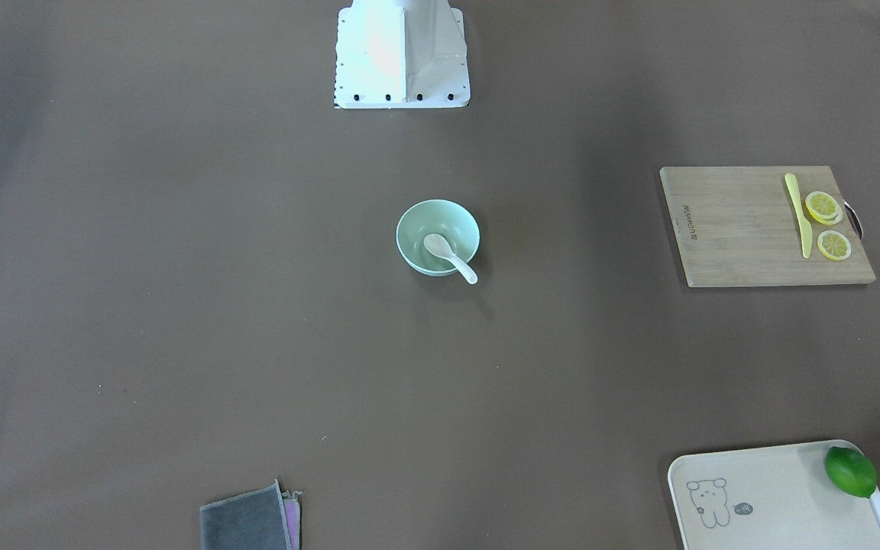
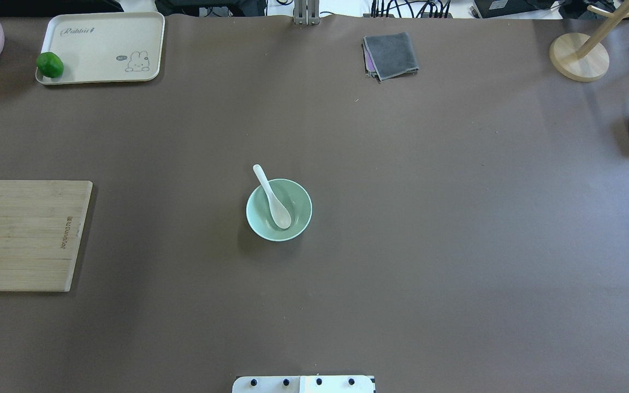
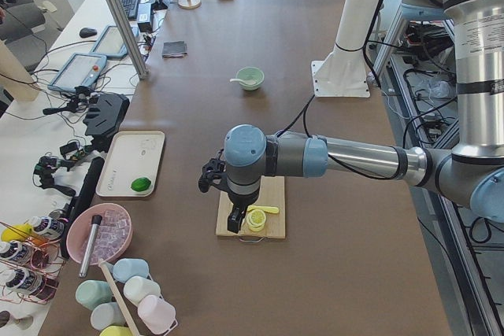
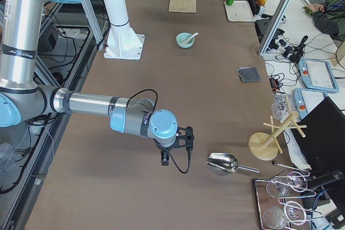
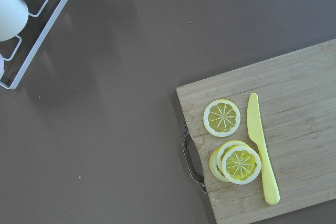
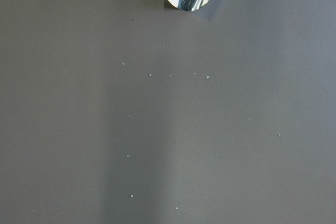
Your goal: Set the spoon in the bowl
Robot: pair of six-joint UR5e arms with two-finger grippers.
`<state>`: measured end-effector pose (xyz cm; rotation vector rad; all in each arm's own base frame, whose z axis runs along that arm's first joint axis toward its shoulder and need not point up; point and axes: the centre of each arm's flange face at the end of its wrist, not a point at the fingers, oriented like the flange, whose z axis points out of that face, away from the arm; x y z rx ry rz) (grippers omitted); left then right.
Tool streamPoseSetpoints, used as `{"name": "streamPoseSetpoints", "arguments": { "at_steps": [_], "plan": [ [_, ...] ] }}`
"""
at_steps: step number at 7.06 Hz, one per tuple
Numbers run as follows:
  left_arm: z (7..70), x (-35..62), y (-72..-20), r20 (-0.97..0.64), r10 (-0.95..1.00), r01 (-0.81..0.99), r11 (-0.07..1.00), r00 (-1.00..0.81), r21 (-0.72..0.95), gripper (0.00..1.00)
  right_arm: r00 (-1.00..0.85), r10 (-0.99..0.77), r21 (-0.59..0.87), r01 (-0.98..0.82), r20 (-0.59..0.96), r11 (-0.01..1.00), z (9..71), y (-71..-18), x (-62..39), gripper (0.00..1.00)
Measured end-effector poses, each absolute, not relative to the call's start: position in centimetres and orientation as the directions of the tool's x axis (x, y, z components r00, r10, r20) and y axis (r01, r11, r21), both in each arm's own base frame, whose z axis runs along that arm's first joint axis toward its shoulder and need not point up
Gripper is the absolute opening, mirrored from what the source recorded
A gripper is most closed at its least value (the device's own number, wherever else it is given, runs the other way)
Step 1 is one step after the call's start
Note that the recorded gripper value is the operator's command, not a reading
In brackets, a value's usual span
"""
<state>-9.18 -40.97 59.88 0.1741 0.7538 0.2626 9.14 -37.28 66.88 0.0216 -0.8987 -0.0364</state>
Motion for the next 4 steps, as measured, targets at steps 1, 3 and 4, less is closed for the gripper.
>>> {"name": "streamPoseSetpoints", "arguments": {
  "at_steps": [1,3,4],
  "plan": [
    [59.89,-9.17,-40.91,-0.651,0.296,-0.172,0.953,0.699,0.248,0.98,0.622,-0.041,0.034,0.023,0.782,0.999,66.88,-37.28,9.13,1.0],
    [59.91,-9.17,-40.82,-0.652,0.296,-0.172,0.953,0.699,0.248,0.98,0.622,-0.041,0.034,0.023,0.782,0.999,66.88,-37.29,9.12,1.0],
    [59.93,-9.16,-40.79,-0.652,0.295,-0.172,0.954,0.699,0.247,0.98,0.621,-0.041,0.034,0.023,0.782,0.999,66.88,-37.29,9.12,1.0]
  ]
}}
